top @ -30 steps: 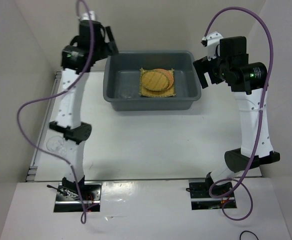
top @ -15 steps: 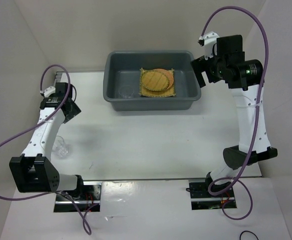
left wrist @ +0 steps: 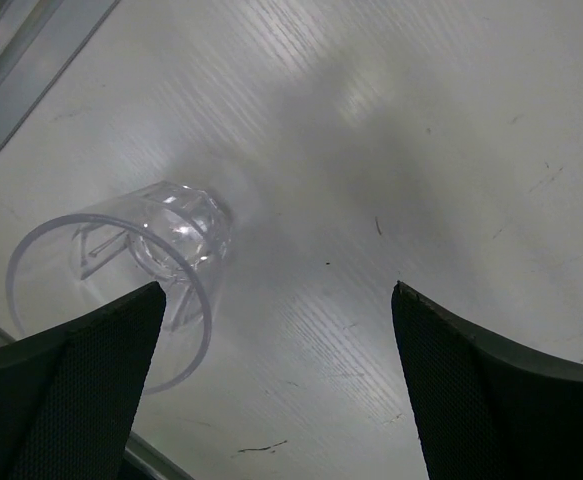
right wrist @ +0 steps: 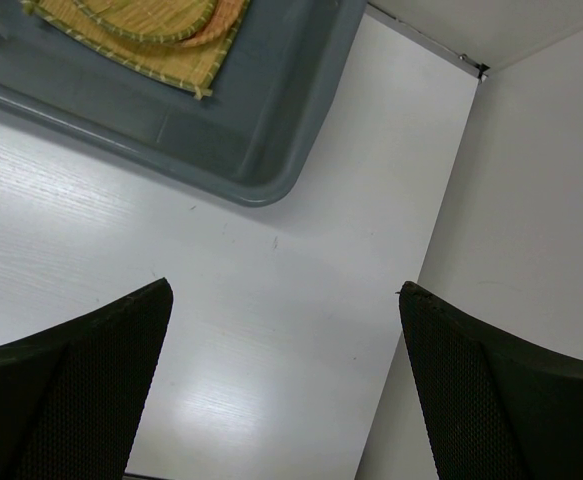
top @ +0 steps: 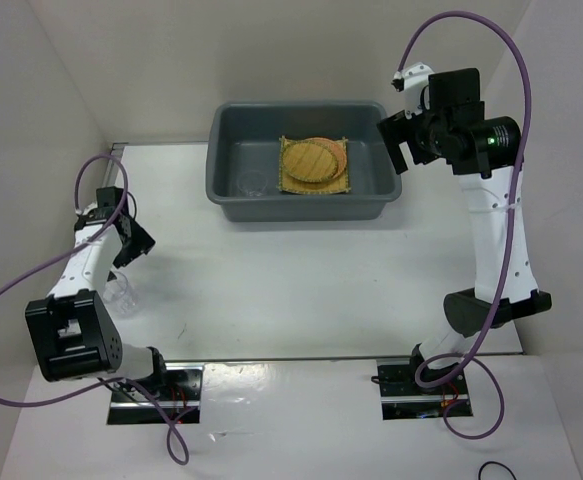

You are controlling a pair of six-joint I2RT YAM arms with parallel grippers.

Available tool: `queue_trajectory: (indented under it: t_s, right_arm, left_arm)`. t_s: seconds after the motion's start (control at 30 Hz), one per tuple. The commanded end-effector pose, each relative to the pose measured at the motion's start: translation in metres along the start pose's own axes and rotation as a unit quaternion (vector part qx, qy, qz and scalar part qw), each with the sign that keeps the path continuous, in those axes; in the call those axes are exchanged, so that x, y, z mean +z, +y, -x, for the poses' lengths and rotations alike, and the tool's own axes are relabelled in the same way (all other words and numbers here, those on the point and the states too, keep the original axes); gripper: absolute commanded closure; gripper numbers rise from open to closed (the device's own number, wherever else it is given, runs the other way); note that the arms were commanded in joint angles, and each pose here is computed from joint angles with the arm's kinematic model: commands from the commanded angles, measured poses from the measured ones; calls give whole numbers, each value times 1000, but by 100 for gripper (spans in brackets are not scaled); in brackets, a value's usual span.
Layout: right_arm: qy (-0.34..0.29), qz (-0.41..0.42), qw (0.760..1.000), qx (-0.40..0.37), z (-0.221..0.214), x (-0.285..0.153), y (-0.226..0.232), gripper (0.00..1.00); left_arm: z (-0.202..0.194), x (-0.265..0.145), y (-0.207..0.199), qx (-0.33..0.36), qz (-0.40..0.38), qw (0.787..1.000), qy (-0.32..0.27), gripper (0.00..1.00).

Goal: Place the mixed dishes into the plastic bin

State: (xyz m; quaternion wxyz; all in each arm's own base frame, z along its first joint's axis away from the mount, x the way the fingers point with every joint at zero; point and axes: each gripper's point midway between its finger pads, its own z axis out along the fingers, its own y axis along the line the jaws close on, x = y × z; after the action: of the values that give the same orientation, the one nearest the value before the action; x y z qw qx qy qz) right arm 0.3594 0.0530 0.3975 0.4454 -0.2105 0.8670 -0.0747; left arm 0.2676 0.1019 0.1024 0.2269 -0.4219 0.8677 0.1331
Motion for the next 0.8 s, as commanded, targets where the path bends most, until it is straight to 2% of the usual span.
queue_trajectory:
  t_s: [0.0,0.3,0.43,0.5,0.53,0.6,0.7,0.77]
  right_arm:
    - [-20,-2,1000,-3,8,-8,0,2]
    - [-15,0,1000,-3,10,0,0,2]
    - [-15,0,1000,-3,12,2,0,2]
    - [-15,0,1000,-3,12,2,0,2]
    - [-15,0,1000,-3,12,2,0,2]
    - [-15,0,1000,-3,12,2,0,2]
    - [-15,0,1000,-3,12,2,0,2]
    - [-17,5,1000,-3,12,2,2,2]
  left_arm:
    - [1,8,-7,1,-26,1000,10,0]
    - [-12,25,-11,9,-43,998,46,3]
    - [-17,34,-13,17,-46,997,59,15]
    - [-18,33,-14,17,-50,997,61,39]
    - [-18,33,-14,17,-50,997,61,56]
    - [-15,32,-13,17,-47,997,58,100]
    - [3,17,-27,10,-79,996,45,100]
    - [41,-19,-45,-12,-131,991,-4,100]
